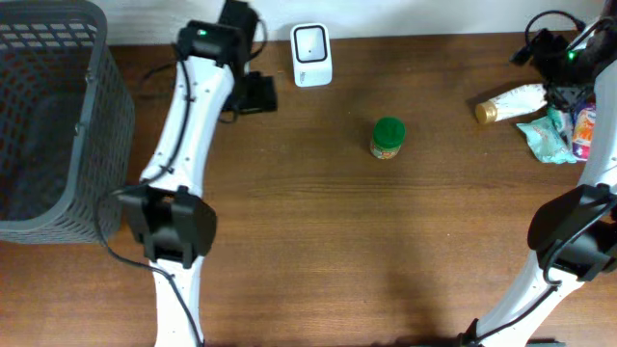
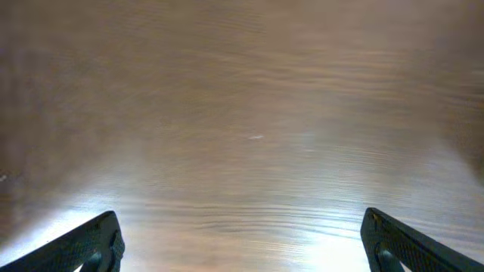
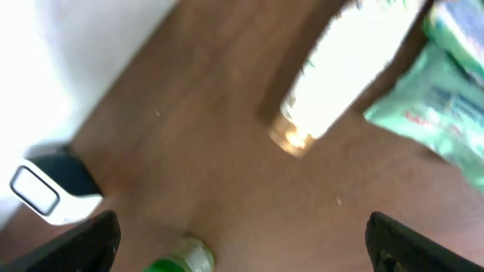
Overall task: Scan the item barcode
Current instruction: 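Set the jar down near the scanner and raise the left arm, then reach the right gripper down over the green-lidded jar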
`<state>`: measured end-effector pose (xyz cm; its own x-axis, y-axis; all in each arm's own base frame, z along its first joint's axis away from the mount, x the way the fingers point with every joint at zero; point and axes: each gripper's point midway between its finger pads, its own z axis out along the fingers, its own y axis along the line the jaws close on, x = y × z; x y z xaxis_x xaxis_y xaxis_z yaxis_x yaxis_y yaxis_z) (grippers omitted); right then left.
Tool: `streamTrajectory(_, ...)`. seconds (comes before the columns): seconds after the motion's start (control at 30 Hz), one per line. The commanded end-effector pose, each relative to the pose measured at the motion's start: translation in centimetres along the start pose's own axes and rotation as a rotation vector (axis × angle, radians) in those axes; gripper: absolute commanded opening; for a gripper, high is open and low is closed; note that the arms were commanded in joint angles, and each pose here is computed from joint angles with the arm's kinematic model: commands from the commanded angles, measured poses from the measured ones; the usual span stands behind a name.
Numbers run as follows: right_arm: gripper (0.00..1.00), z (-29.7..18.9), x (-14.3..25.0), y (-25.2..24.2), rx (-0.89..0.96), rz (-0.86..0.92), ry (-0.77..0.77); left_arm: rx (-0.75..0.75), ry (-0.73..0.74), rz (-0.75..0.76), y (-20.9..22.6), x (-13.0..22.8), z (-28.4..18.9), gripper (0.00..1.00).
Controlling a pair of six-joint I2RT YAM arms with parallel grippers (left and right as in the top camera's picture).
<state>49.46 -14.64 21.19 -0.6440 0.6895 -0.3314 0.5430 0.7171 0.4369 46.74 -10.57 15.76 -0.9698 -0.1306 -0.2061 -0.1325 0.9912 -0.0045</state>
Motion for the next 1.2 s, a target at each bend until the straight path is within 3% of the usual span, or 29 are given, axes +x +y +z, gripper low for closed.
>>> streamTrajectory(0.0,0.99,0.1,1.8,1.3,-0.07,0.036,0.085,-0.069,0.073,-0.064,3.3,1.0,2.7,0.99)
streamTrajectory(0.07,0.99,0.5,4.5,3.1,-0.141,-0.026,0.189,-0.084,0.101,-0.09,4.7,1.3,4.1,0.99)
streamTrajectory(0.23,1.0,3.4,12.8,6.9,-0.084,-0.2,0.381,-0.079,0.083,-0.1,4.9,0.7,4.9,0.99)
streamTrajectory(0.47,0.99,8.4,21.3,7.4,0.257,-0.359,0.383,-0.079,0.083,-0.1,4.9,0.7,4.9,0.99)
streamTrajectory(0.7,0.99,11.7,22.8,8.0,0.225,-0.139,0.338,-0.079,0.083,-0.1,4.9,0.7,4.9,0.99)
streamTrajectory(0.87,0.99,12.7,22.1,10.9,0.095,-0.135,0.304,-0.079,0.083,-0.1,4.9,0.7,4.9,0.99)
streamTrajectory(1.17,0.99,14.5,24.2,8.2,0.227,-0.122,0.354,-0.079,0.083,-0.1,4.9,0.7,4.9,0.99)
